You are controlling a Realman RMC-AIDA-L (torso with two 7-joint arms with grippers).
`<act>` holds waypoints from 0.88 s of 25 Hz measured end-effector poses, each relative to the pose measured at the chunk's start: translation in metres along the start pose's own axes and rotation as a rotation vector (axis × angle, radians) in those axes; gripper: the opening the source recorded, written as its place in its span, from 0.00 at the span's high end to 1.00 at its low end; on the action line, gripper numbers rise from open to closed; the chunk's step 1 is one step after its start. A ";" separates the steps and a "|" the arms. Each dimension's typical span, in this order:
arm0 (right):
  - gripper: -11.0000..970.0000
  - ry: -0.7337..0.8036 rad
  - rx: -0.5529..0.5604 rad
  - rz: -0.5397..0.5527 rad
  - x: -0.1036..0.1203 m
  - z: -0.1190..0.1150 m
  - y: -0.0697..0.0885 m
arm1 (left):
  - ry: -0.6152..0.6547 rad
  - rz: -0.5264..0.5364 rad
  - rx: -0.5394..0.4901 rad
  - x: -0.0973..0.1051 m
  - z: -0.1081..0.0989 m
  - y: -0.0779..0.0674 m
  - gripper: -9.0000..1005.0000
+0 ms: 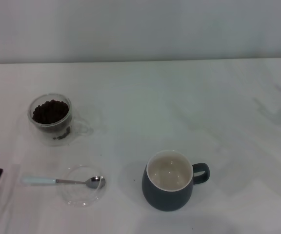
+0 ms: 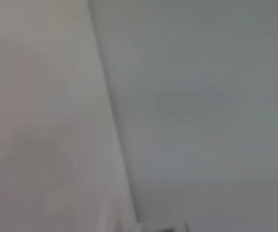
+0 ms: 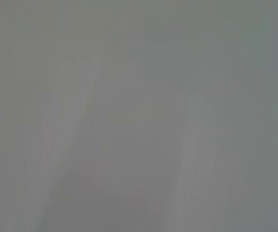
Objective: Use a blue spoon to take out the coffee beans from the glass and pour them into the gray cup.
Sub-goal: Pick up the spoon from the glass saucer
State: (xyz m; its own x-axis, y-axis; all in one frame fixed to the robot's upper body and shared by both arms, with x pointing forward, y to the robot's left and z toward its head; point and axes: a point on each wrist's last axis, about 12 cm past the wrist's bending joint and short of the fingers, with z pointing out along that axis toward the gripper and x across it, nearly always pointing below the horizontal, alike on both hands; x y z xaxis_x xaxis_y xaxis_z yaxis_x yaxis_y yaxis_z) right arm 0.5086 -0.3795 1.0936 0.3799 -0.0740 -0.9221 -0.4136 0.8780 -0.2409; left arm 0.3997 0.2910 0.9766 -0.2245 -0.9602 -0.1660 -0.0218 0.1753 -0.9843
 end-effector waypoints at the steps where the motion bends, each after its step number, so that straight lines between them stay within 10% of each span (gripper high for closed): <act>1: 0.12 0.002 0.000 0.001 0.000 0.001 0.000 | 0.011 -0.004 -0.006 0.002 0.000 0.001 0.36; 22: 0.12 0.027 0.005 0.022 0.007 -0.002 0.010 | 0.202 0.005 -0.054 0.027 0.013 0.003 0.37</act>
State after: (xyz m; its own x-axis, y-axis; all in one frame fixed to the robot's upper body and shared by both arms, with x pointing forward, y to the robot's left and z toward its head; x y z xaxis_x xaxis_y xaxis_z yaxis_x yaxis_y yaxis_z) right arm 0.5052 -0.3727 1.0845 0.3479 -0.0675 -0.9351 -0.4172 0.8820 -0.2189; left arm 0.4061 0.2631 0.9683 -0.4157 -0.8971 -0.1499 -0.0709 0.1962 -0.9780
